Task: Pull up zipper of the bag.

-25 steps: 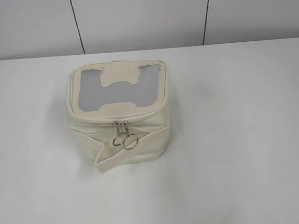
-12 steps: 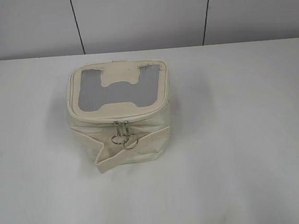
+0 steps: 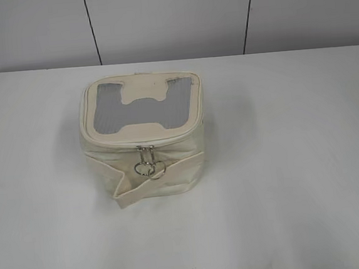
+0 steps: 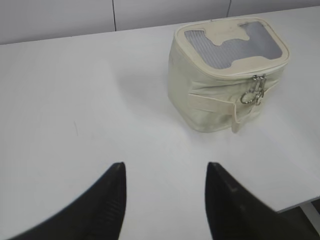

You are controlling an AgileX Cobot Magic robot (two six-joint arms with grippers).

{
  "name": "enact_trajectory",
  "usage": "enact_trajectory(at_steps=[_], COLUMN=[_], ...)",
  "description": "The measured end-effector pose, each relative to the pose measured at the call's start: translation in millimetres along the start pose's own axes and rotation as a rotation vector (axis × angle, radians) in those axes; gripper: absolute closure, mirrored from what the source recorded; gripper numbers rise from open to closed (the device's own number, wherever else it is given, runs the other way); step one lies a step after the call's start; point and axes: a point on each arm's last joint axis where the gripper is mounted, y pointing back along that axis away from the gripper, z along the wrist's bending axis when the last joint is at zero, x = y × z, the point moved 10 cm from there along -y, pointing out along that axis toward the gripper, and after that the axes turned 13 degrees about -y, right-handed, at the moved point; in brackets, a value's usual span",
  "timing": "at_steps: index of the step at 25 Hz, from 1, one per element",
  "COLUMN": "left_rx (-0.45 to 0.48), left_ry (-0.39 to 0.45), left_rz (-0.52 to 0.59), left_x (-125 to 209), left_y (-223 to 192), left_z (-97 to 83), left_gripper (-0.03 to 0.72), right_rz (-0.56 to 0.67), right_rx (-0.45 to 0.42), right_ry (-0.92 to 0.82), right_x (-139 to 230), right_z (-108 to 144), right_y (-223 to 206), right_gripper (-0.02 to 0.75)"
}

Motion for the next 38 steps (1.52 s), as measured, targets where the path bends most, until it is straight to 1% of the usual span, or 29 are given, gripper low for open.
enact_trajectory(at_steps=[5,13,14,17,21,23,25,28,38], left_rx=[-0.002,-0.002,-0.003,-0.028,-0.105,-0.135,-0.147,-0.149,-0.150], left_ry=[0.002,0.002,0.002,0.015,0.050,0.063,0.068,0.069,0.070], left_rz=[-0.008,-0.007,-0.007,-0.002,-0.005,-0.007,-0.005,-0.004,-0.004], left_x=[-1.6,-1.4,-1.3,-0.9,0.0,0.4,0.6,0.6,0.7], left_y=[0.1,-0.1,-0.1,-0.1,2.8,4.1,4.2,4.2,4.2], left_z=[0.4,0.4,0.4,2.7,9.2,11.7,12.7,12.8,13.0], left_gripper=[0.295,0.329,0.333,0.344,0.365,0.381,0.393,0.404,0.426], right_rz=[-0.002,-0.006,-0.009,-0.038,-0.095,-0.118,-0.134,-0.140,-0.140], right_rx=[-0.001,0.007,0.020,0.114,0.306,0.381,0.436,0.453,0.453], right_ry=[0.000,-0.004,-0.011,-0.059,-0.158,-0.197,-0.225,-0.235,-0.235], right_x=[-0.4,-0.8,-1.1,-3.3,-6.2,-6.8,-7.0,-7.0,-7.0], right_z=[0.2,-0.6,-1.8,-10.7,-28.7,-35.4,-40.3,-41.7,-41.7], right_y=[0.0,0.0,0.1,1.1,5.9,8.7,11.1,11.9,11.9], right_gripper=[0.151,0.185,0.190,0.202,0.211,0.211,0.211,0.211,0.213])
